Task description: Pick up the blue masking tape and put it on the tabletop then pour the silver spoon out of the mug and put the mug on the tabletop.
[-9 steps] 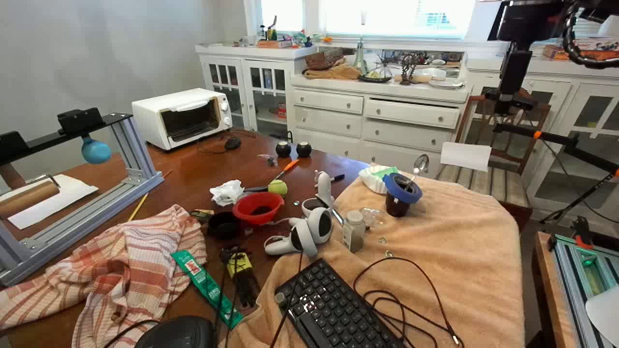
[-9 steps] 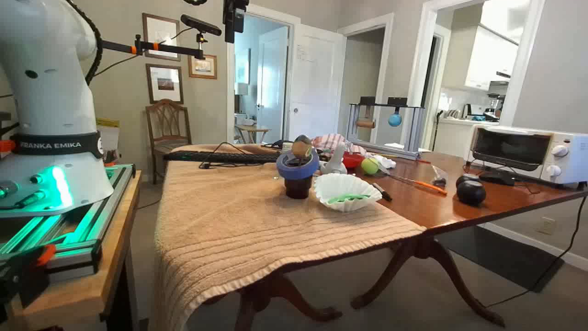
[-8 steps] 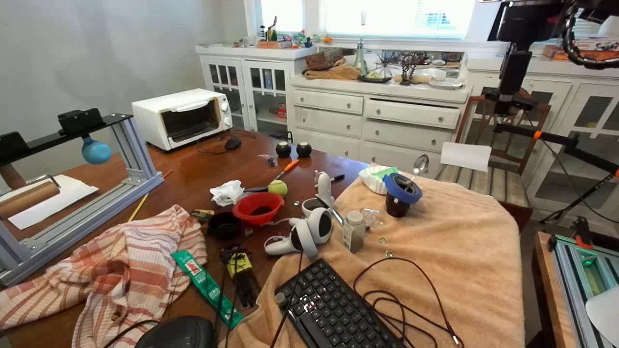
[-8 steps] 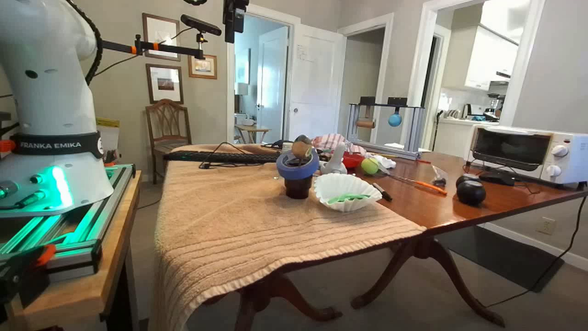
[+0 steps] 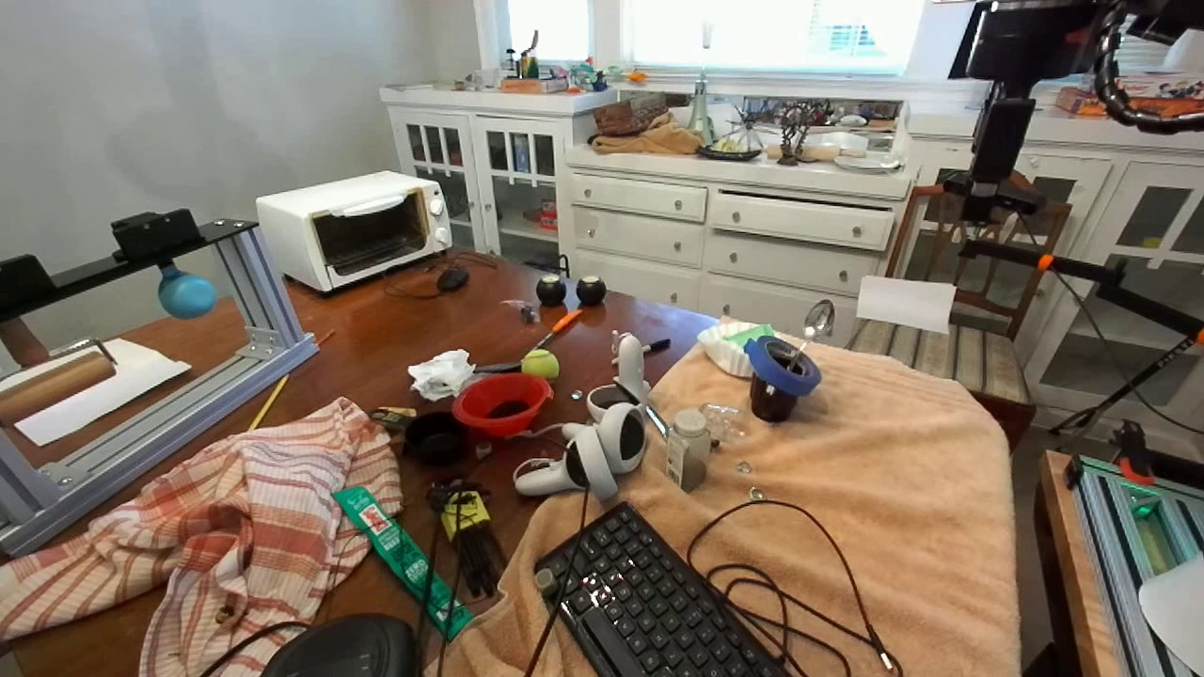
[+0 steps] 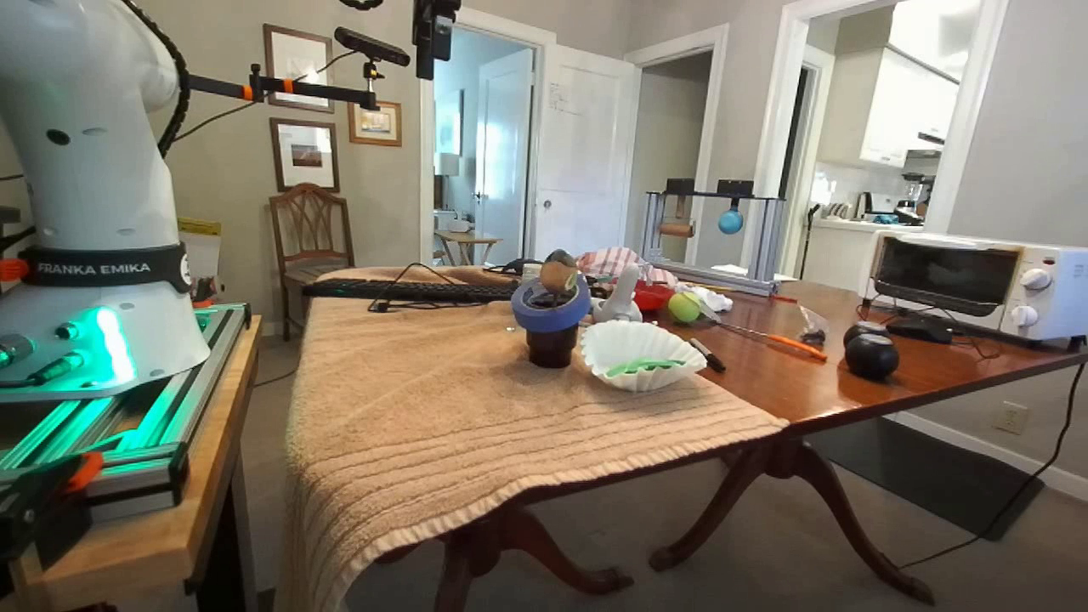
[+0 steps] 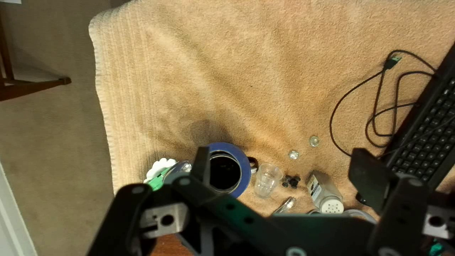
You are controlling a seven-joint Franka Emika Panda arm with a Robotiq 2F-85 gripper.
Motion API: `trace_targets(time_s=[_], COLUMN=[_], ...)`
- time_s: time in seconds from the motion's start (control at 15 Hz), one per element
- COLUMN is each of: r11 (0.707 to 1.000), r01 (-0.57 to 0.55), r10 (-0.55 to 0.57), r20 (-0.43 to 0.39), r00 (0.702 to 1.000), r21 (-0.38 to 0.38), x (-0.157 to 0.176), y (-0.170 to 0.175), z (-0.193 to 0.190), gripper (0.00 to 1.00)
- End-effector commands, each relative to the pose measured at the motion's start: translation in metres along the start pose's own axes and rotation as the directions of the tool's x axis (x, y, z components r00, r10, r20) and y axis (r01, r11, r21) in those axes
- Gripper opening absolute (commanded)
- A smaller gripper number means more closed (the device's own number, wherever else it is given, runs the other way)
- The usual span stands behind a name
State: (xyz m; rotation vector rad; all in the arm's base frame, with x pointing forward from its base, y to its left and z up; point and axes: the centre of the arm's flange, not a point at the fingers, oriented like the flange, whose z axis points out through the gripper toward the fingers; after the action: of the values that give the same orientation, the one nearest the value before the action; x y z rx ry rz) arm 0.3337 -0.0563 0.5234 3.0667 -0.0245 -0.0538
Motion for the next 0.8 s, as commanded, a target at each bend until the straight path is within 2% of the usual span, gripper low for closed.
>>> trace_targets(time_s=[0.0, 0.07, 0.13, 0.33, 0.47, 0.53, 0.73], r11=[0.998, 0.999, 0.998, 0.998, 0.999, 0.999, 0.999], r01=[-0.060, -0.047, -0.033, 0.037, 0.004, 0.004, 0.004], r10=[0.059, 0.046, 0.032, -0.037, -0.003, -0.005, -0.003], r20=[-0.025, -0.027, -0.023, -0.006, 0.007, -0.011, 0.017], r00=[0.998, 0.999, 0.999, 0.999, 1.000, 1.000, 1.000], r21=[-0.037, -0.027, -0.059, -0.052, -0.040, -0.042, -0.037], x=[0.006, 0.009, 0.016, 0.036, 0.050, 0.032, 0.043], y=[0.007, 0.009, 0.011, 0.016, 0.020, 0.014, 0.016], z=[0.008, 0.011, 0.020, 0.040, 0.050, 0.036, 0.052], gripper=[1.00, 1.00, 1.00, 1.00, 1.00, 1.00, 1.00])
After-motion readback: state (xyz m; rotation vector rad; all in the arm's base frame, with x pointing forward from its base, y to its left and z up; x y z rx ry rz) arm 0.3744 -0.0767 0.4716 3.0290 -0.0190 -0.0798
